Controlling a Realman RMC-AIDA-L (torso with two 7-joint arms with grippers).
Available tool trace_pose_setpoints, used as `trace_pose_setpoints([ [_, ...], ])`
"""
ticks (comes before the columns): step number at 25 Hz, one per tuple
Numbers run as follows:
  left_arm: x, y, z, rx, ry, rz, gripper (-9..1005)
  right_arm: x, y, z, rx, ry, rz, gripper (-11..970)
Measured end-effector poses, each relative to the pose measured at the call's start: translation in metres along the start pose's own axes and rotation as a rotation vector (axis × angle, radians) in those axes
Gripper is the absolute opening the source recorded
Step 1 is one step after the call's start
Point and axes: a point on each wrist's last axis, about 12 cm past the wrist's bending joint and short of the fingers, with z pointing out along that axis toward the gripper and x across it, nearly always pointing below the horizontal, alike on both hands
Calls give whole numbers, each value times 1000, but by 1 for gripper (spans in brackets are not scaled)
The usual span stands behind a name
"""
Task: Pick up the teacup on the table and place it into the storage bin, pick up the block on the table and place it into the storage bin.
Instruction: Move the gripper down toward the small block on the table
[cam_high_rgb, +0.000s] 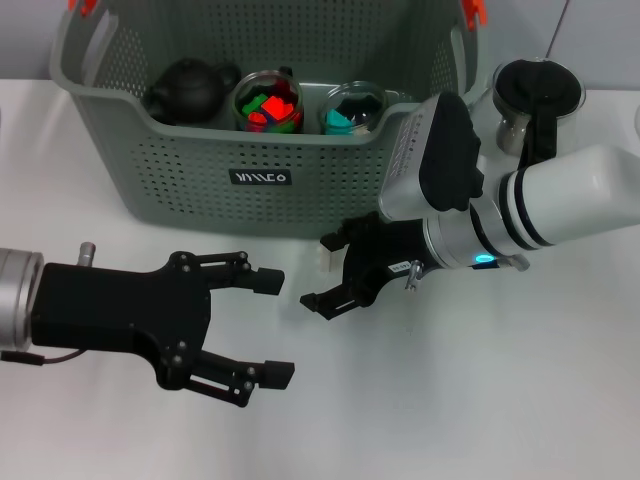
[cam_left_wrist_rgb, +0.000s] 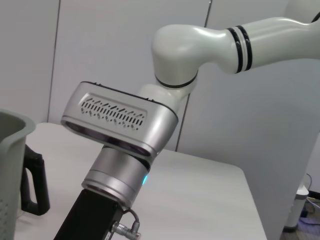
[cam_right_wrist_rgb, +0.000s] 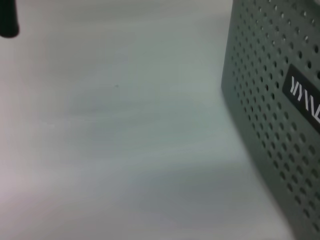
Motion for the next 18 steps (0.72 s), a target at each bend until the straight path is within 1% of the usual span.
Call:
trace_pose_setpoints([
  [9,-1,-2,-1,15,1,2,969,2,2,3,5,-1,14,928],
  [14,-1,-1,-1,15,2,1,969,2,6,8,3,-4,18,928],
  [18,-2,-1,-1,15,3,4,969,2,6,8,9,-3,17,927],
])
